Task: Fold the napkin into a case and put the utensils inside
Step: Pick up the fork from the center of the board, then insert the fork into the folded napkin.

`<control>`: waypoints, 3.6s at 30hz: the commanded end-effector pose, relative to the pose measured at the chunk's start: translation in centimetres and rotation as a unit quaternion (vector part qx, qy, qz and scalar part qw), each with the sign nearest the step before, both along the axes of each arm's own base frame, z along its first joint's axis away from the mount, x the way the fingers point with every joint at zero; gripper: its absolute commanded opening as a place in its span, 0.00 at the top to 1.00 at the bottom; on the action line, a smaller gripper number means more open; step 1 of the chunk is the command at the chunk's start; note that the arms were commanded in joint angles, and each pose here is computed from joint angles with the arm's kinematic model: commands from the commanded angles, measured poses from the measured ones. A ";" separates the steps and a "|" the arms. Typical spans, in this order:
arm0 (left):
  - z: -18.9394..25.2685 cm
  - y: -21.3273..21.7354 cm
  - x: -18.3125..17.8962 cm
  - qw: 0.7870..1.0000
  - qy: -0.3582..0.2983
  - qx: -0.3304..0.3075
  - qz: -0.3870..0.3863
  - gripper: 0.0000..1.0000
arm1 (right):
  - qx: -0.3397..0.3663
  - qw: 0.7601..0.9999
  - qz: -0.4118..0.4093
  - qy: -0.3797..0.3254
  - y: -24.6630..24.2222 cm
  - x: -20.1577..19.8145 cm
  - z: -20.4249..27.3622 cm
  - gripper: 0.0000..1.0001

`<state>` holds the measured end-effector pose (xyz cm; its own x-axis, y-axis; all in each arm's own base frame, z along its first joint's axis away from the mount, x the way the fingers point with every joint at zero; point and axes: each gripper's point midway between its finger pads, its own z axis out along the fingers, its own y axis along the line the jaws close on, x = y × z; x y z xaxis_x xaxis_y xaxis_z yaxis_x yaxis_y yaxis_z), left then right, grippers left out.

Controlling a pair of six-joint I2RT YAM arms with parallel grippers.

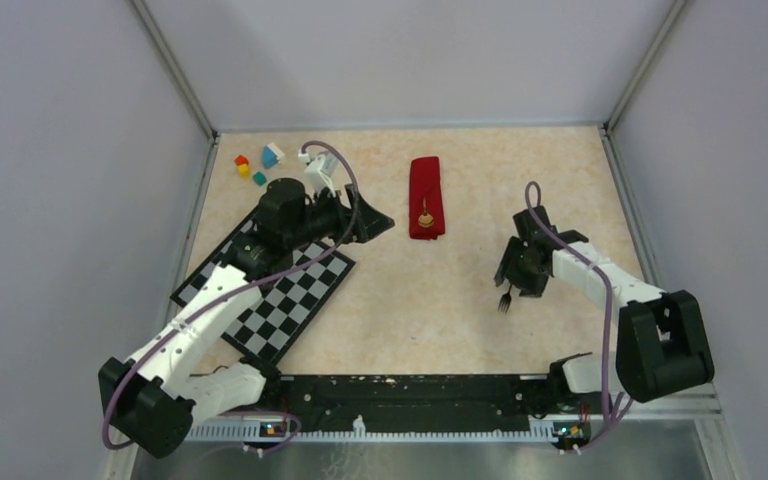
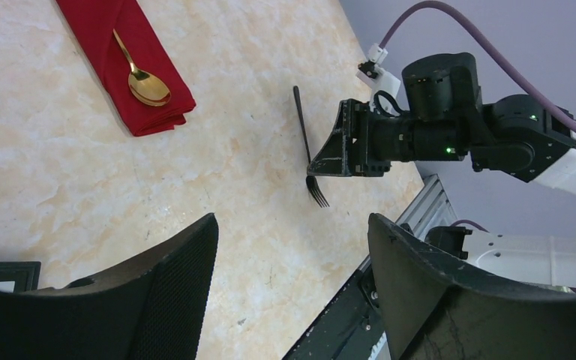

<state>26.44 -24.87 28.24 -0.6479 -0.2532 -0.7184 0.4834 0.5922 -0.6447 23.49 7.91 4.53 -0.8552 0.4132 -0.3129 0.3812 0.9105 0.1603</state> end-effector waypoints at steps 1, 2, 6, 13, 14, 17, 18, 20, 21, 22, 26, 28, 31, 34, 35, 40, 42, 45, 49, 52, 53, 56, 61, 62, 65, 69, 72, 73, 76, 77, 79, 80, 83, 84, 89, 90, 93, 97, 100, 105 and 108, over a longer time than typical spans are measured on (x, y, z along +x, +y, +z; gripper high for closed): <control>2.1 -0.3 0.5 1.000 -0.027 -0.015 -0.004 0.22 | 0.014 1.000 0.013 -0.020 0.7 2.0 -0.4 0.45; 2.0 -0.3 0.5 1.000 -0.025 -0.015 -0.004 0.22 | 0.009 1.000 0.014 -0.017 0.6 2.1 -0.7 0.48; 1.5 -0.5 0.7 1.000 -0.017 -0.013 -0.005 0.22 | -0.007 1.000 0.020 -0.005 0.2 2.3 -2.2 0.58; 0.3 -0.7 1.2 1.000 -0.007 -0.005 -0.004 0.21 | -0.046 0.999 0.026 0.006 -0.9 2.7 -3.4 0.73; 0.0 -0.8 1.3 1.000 -0.004 -0.003 -0.004 0.21 | -0.051 0.998 0.026 0.009 -1.0 2.6 -3.6 0.77; -1.2 -1.0 1.8 1.000 0.008 0.003 -0.004 0.22 | -0.070 0.997 0.032 0.015 -1.3 2.1 -4.0 0.94; -1.8 -1.1 2.0 1.000 0.013 0.006 -0.003 0.22 | -0.078 0.996 0.036 0.016 -1.4 2.0 -4.1 1.00; -3.4 -1.1 3.1 0.999 0.020 0.023 0.009 0.23 | -0.091 0.994 0.055 0.006 -1.1 2.2 -3.7 1.00; -4.6 -1.1 3.8 0.999 0.026 0.039 0.015 0.24 | -0.099 0.992 0.071 -0.003 -0.9 2.5 -3.3 1.00; -5.8 -1.1 4.4 0.998 0.035 0.057 0.017 0.25 | -0.112 0.990 0.086 -0.011 -0.8 2.9 -2.7 1.00; -9.6 -2.5 6.3 0.993 0.080 0.092 -0.005 0.30 | -0.118 0.979 0.160 -0.038 0.4 4.5 -0.5 1.00; -10.9 -3.9 6.8 0.990 0.112 0.081 -0.026 0.35 | -0.091 0.972 0.208 -0.054 2.0 5.3 0.6 1.00; -12.7 -5.8 7.8 0.988 0.142 0.052 -0.045 0.46 | -0.042 0.960 0.269 -0.059 4.6 6.2 2.0 1.00; -13.8 -6.6 9.5 0.986 0.153 0.053 -0.035 0.54 | 0.013 0.954 0.294 -0.062 7.1 6.9 3.3 1.00; -14.2 -6.7 10.2 0.986 0.153 0.058 -0.030 0.56 | 0.036 0.951 0.303 -0.059 8.1 7.0 3.6 1.00; -16.1 -8.1 13.1 0.982 0.170 0.073 -0.026 0.71 | 0.072 0.949 0.306 -0.030 10.1 8.2 4.9 1.00; -16.9 -8.5 13.7 0.981 0.176 0.073 -0.026 0.76 | 0.070 0.950 0.303 -0.027 10.2 8.7 5.2 1.00; -18.1 -8.8 14.5 0.980 0.183 0.077 -0.022 0.80 | 0.079 0.948 0.309 -0.024 10.9 9.3 5.6 1.00; -19.6 -8.9 15.3 0.977 0.191 0.088 -0.016 0.85 | 0.082 0.947 0.310 -0.019 11.7 10.0 5.2 1.00; -20.6 -8.8 15.6 0.976 0.193 0.097 -0.011 0.86 | 0.085 0.947 0.310 -0.015 12.4 10.4 4.9 1.00; -20.7 -8.8 15.7 0.976 0.193 0.099 -0.011 0.87 | 0.084 0.947 0.311 -0.015 12.5 10.5 4.8 1.00; -21.5 -8.8 15.7 0.975 0.197 0.103 -0.012 0.88 | 0.080 0.949 0.303 -0.012 12.6 11.1 4.4 1.00; -22.6 -8.5 15.1 0.973 0.206 0.106 -0.011 0.89 | 0.084 0.952 0.293 -0.009 13.2 12.0 4.0 1.00; -22.9 -8.4 15.0 0.972 0.209 0.107 -0.011 0.89 | 0.085 0.953 0.291 -0.006 13.3 12.1 3.8 1.00; -23.9 -8.2 14.8 0.970 0.216 0.114 -0.009 0.89 | 0.084 0.953 0.291 -0.004 13.6 12.6 3.6 1.00; -24.7 -8.0 14.4 0.968 0.221 0.117 -0.008 0.90 | 0.074 0.956 0.283 -0.002 13.5 13.2 3.3 1.00; -25.2 -7.9 14.1 0.967 0.225 0.118 -0.009 0.91 | 0.074 0.957 0.279 -0.002 13.7 13.7 3.0 1.00; -25.3 -7.8 14.1 0.967 0.226 0.119 -0.008 0.91 | 0.075 0.958 0.278 -0.001 13.8 13.8 2.9 1.00; -25.7 -7.6 13.9 0.966 0.229 0.123 -0.008 0.91 | 0.074 0.959 0.273 0.001 14.0 14.3 2.5 1.00; -25.8 -7.7 13.9 0.966 0.229 0.123 -0.008 0.91 | 0.075 0.959 0.272 0.000 14.1 14.5 2.5 1.00; -26.1 -7.6 13.8 0.965 0.231 0.125 -0.008 0.91 | 0.077 0.960 0.270 -0.002 14.4 14.8 2.5 1.00; -26.1 -7.5 13.8 0.965 0.231 0.127 -0.007 0.91 | 0.079 0.960 0.268 -0.005 14.5 15.1 2.6 1.00; -26.4 -7.4 13.7 0.964 0.234 0.129 -0.007 0.92 | 0.077 0.961 0.264 -0.007 14.7 15.6 2.4 1.00; -26.4 -7.5 13.6 0.964 0.233 0.129 -0.008 0.92 | 0.078 0.961 0.264 -0.007 14.9 15.8 2.3 1.00; -26.4 -7.3 13.7 0.964 0.231 0.131 -0.007 0.92 | 0.077 0.961 0.264 -0.013 15.7 16.4 2.2 1.00; -26.4 -7.3 13.7 0.964 0.231 0.132 -0.007 0.92 | 0.078 0.961 0.263 -0.015 15.8 16.6 2.2 1.00; -26.4 -7.3 13.7 0.964 0.231 0.133 -0.007 0.92 | 0.076 0.963 0.257 -0.021 16.0 17.3 2.0 1.00; -26.5 -7.2 13.6 0.963 0.232 0.134 -0.007 0.93 | 0.071 0.966 0.245 -0.032 16.2 18.5 1.8 1.00; -26.6 -7.2 13.6 0.963 0.231 0.136 -0.007 0.93 | 0.072 0.967 0.239 -0.040 16.6 19.6 1.5 1.00; -26.6 -7.1 13.6 0.963 0.231 0.137 -0.006 0.93 | 0.068 0.970 0.229 -0.052 17.1 21.3 1.3 1.00; -26.6 -7.1 13.6 0.963 0.229 0.139 -0.005 0.94 | 0.065 0.970 0.225 -0.061 17.3 22.2 1.6 1.00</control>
